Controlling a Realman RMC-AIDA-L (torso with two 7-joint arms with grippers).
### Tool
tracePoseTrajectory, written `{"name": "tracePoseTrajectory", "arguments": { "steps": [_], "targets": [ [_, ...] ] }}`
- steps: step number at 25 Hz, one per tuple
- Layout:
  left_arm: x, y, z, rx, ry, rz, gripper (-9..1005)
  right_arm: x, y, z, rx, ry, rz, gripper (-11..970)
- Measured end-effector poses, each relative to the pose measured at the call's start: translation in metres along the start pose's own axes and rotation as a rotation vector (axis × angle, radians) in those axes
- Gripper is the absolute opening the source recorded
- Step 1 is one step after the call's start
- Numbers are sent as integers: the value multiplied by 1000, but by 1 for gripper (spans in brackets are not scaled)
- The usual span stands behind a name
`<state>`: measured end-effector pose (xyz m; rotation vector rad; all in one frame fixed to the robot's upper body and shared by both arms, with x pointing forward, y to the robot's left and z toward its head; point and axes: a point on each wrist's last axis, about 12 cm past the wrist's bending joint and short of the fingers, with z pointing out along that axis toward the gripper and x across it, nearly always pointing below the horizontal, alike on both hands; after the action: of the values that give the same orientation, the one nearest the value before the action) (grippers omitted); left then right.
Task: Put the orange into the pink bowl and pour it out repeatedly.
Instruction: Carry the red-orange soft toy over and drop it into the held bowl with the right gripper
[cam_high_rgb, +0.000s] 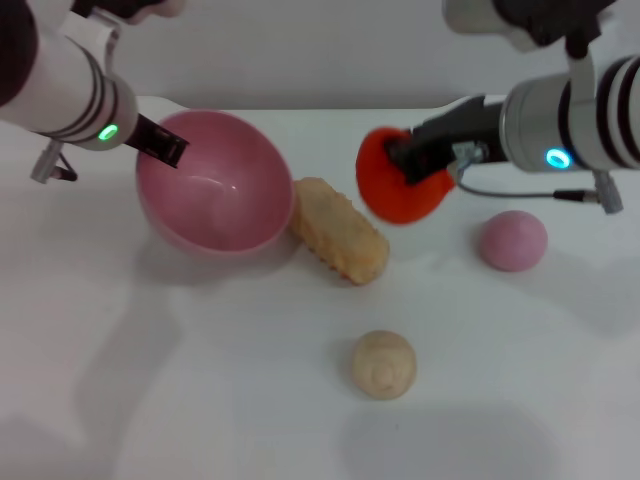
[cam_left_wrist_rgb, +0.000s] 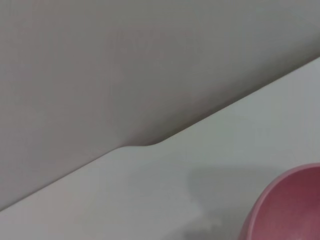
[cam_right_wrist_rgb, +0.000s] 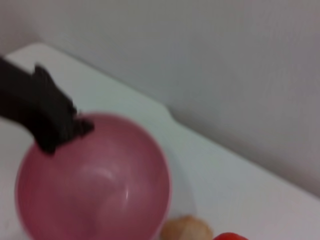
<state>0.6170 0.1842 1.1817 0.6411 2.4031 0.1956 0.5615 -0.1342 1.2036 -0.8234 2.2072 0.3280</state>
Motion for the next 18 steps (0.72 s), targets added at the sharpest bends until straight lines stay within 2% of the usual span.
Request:
{"name": "tracePoseTrajectory", "arguments": {
  "steps": [8, 18],
  "targets": [
    [-10, -14, -5, 34, -25, 25, 40, -20, 0, -6, 33, -95, -39, 47],
    [-15, -21, -9, 57, -45, 44, 40, -34, 4, 11, 17, -108, -68, 49]
  ]
}}
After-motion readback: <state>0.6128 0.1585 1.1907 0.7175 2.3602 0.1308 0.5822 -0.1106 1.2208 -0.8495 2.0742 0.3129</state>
